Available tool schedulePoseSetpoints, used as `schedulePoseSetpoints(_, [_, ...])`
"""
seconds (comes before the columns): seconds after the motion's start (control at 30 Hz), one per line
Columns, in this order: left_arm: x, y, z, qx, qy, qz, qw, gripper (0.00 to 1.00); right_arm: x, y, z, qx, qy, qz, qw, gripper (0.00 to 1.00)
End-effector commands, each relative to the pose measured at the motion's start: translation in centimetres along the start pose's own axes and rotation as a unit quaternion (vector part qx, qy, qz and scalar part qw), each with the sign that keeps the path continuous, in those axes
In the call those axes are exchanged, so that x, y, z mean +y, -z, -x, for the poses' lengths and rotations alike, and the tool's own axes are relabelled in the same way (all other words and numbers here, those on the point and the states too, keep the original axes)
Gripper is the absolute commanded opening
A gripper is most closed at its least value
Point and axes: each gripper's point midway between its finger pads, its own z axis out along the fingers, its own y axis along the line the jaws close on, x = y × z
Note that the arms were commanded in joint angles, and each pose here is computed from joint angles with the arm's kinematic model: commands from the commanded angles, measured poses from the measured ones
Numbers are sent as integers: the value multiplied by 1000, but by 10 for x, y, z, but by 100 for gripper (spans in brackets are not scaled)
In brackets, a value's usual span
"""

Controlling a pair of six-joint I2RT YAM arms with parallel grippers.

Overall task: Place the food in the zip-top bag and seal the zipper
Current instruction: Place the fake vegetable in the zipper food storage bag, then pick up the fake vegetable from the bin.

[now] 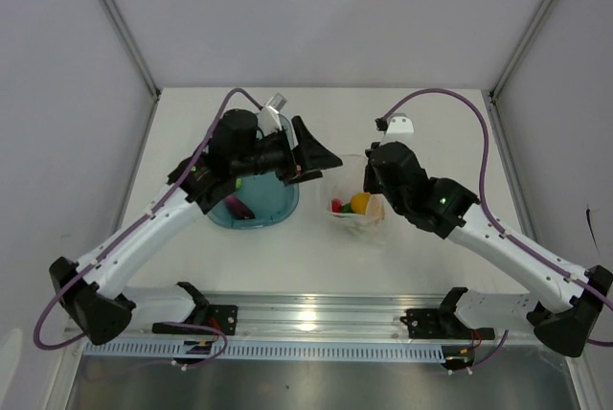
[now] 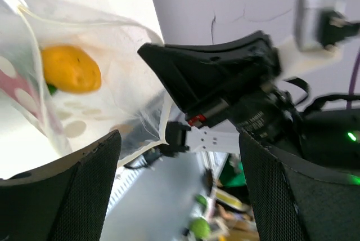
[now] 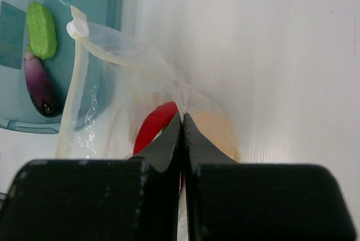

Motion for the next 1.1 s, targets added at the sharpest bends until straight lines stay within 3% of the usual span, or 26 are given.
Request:
schedulePoseSetpoints(0.0, [3, 29, 26, -85, -86, 25, 992, 86, -5, 7, 18, -25, -19, -7, 999, 0])
schedulePoseSetpoints(0.33, [61, 70, 89, -193, -95, 139, 967, 77, -16, 5, 14, -14, -23, -20, 999, 0])
schedulePoseSetpoints(0.37, [68, 80, 105, -229, -94, 170, 954, 77, -16, 5, 15, -14, -24, -21, 999, 0])
schedulePoseSetpoints(0.43, [93, 85, 114, -239, -81, 227, 940, 77, -16, 5, 14, -12, -24, -20, 999, 0])
schedulePoseSetpoints(0.47, [102, 99, 132, -276, -72, 268, 920, 80, -16, 5, 13, -11, -24, -20, 999, 0])
schedulePoseSetpoints(0.67, [194, 106, 154, -227, -7, 441, 868, 81, -13, 1, 11, -6, -24, -16, 1000, 0])
schedulePoseSetpoints(0.83, [246, 96, 160, -182, 13, 480, 858, 78, -9, -1, 8, 0, -24, -8, 1000, 0])
schedulePoseSetpoints(0.93, [275, 99, 168, -170, 19, 514, 840, 78, -9, -2, 6, 3, -19, -9, 1000, 0])
schedulePoseSetpoints(1.07, [312, 104, 170, -146, 25, 585, 797, 78, -9, -2, 6, 3, -18, -7, 1000, 0])
